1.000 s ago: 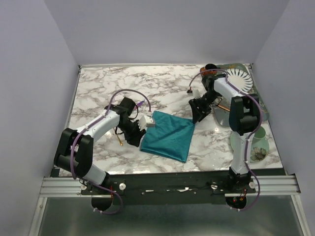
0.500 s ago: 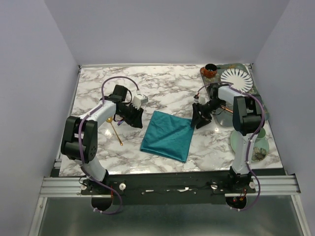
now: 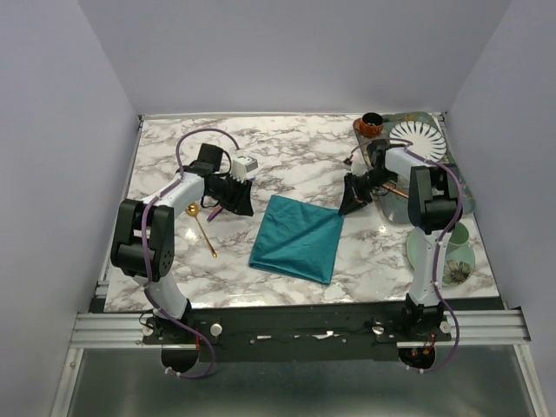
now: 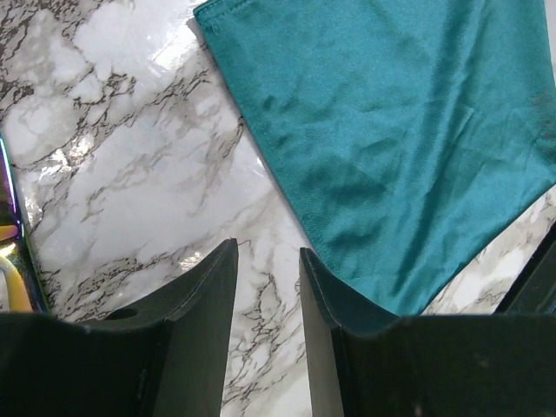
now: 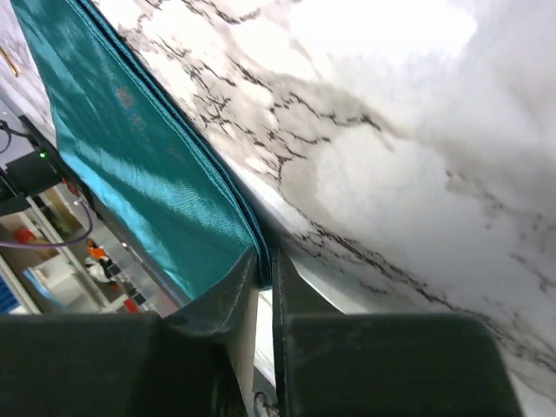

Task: Fold the napkin into a case and place the utensils inside
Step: Pick up the lower triangle-folded napkin from the center of the board.

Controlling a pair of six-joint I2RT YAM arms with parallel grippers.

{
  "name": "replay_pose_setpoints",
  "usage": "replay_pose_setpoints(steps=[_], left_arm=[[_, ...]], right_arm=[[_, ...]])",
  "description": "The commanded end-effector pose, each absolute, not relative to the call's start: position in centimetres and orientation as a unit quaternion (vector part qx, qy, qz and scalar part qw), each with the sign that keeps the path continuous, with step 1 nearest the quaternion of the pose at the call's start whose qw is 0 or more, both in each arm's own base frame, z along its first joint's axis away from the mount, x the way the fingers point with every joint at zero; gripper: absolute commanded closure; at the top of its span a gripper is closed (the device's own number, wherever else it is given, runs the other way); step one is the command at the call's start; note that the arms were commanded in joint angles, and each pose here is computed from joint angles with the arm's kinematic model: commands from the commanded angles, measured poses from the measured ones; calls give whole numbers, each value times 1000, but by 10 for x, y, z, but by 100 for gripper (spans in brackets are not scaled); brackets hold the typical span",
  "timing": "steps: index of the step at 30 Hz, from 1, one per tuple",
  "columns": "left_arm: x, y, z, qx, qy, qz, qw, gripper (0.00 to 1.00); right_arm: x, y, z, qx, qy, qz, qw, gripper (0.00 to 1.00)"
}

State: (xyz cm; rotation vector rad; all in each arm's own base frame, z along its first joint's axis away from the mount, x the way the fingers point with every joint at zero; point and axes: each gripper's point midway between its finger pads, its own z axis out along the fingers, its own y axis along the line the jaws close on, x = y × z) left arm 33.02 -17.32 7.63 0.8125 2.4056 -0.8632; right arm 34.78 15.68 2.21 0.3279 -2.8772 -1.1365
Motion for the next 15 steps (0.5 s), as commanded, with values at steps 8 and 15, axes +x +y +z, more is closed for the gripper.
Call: replay_pose_setpoints(steps=[8, 15], left_arm=[[356, -169, 84, 247, 878, -323, 252, 55], [367, -163, 81, 205, 889, -316, 258, 53]], right_arm=[[368, 170, 59, 218, -898, -376, -63, 99], [352, 186, 65, 328, -882, -324, -92, 99]])
